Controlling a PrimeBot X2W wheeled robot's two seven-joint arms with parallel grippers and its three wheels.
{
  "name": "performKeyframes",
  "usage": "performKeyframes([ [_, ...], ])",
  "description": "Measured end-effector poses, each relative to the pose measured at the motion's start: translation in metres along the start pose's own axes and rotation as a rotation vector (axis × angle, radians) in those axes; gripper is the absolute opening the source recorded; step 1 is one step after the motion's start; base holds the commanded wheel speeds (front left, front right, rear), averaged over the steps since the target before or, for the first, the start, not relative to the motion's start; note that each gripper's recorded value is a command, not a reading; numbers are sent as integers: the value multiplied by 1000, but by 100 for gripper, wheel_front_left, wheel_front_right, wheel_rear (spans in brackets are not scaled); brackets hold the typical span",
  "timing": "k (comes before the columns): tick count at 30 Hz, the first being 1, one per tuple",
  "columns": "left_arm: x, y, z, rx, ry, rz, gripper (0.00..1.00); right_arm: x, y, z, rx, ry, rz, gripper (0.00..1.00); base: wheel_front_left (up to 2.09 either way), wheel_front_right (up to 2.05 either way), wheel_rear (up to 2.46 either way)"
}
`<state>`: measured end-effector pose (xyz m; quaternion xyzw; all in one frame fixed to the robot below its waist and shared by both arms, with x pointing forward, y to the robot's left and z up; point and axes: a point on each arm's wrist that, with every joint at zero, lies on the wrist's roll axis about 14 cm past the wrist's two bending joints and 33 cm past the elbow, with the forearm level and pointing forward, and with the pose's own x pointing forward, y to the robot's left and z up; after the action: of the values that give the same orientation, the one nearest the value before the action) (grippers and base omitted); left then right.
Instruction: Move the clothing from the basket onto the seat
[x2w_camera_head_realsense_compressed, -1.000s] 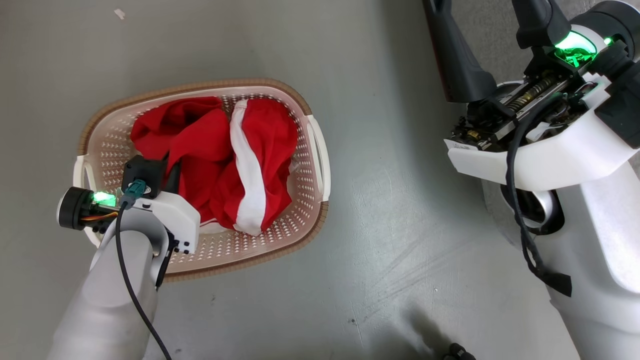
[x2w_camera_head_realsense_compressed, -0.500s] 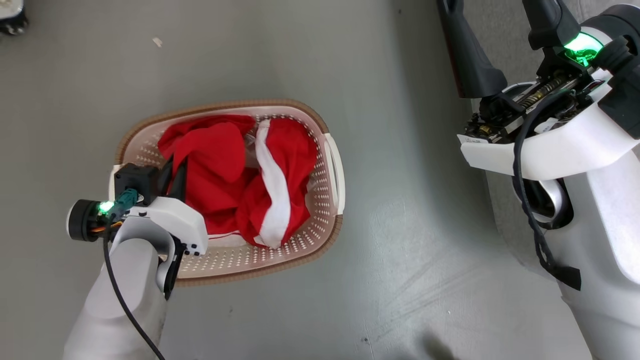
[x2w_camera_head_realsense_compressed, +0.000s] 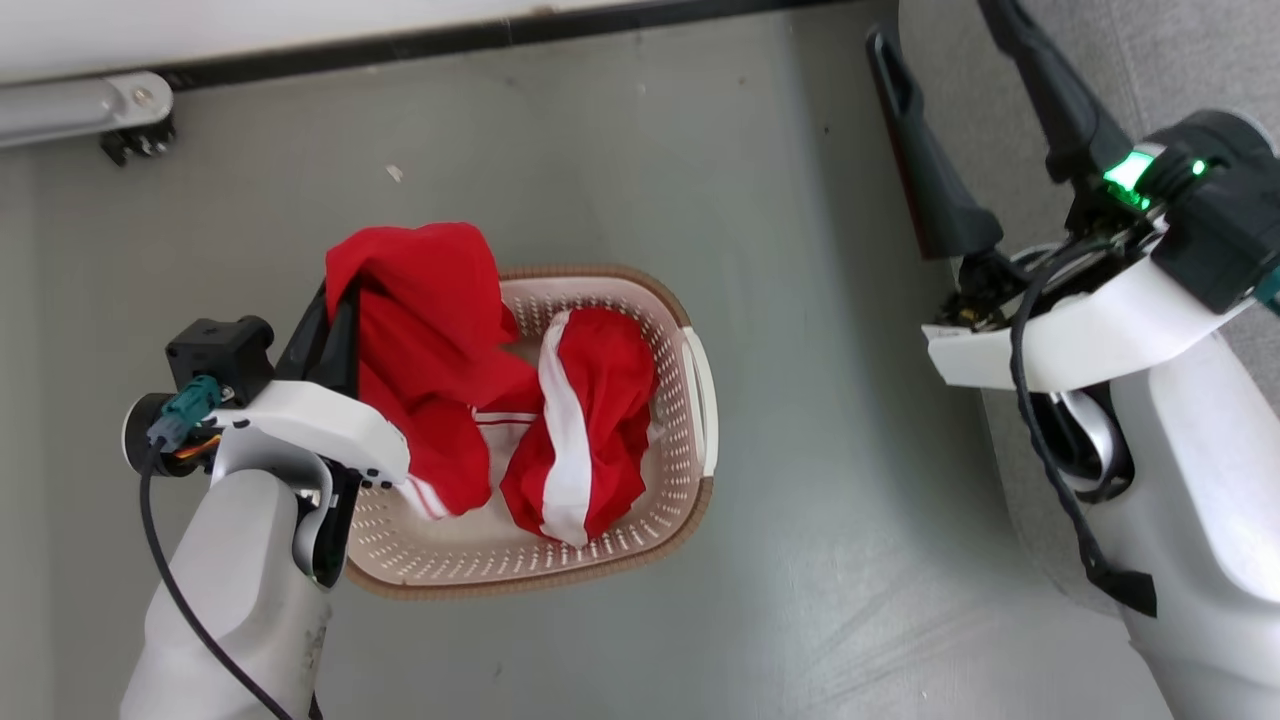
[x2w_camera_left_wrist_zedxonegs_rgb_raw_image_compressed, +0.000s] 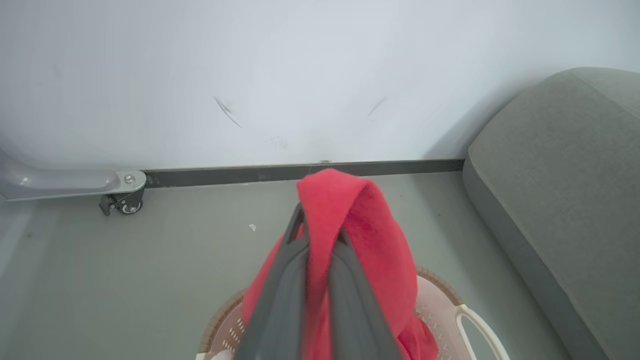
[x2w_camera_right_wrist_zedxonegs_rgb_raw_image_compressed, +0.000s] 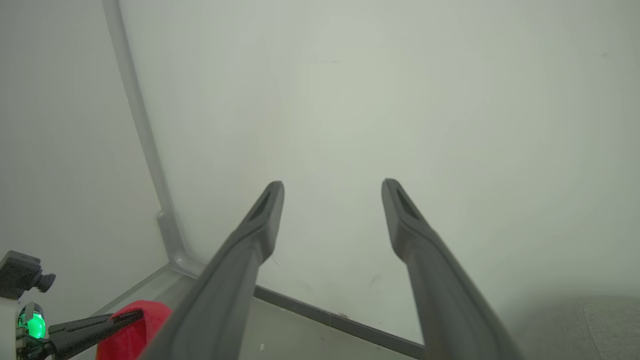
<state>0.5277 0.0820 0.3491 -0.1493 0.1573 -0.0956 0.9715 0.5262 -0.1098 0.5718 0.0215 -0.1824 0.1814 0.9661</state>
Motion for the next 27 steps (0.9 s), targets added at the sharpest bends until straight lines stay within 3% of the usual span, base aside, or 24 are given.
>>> performKeyframes([
  [27,-73,-52,156,42,-419,-129,0,-50,34,27,34,67,13,100,0,0,0],
])
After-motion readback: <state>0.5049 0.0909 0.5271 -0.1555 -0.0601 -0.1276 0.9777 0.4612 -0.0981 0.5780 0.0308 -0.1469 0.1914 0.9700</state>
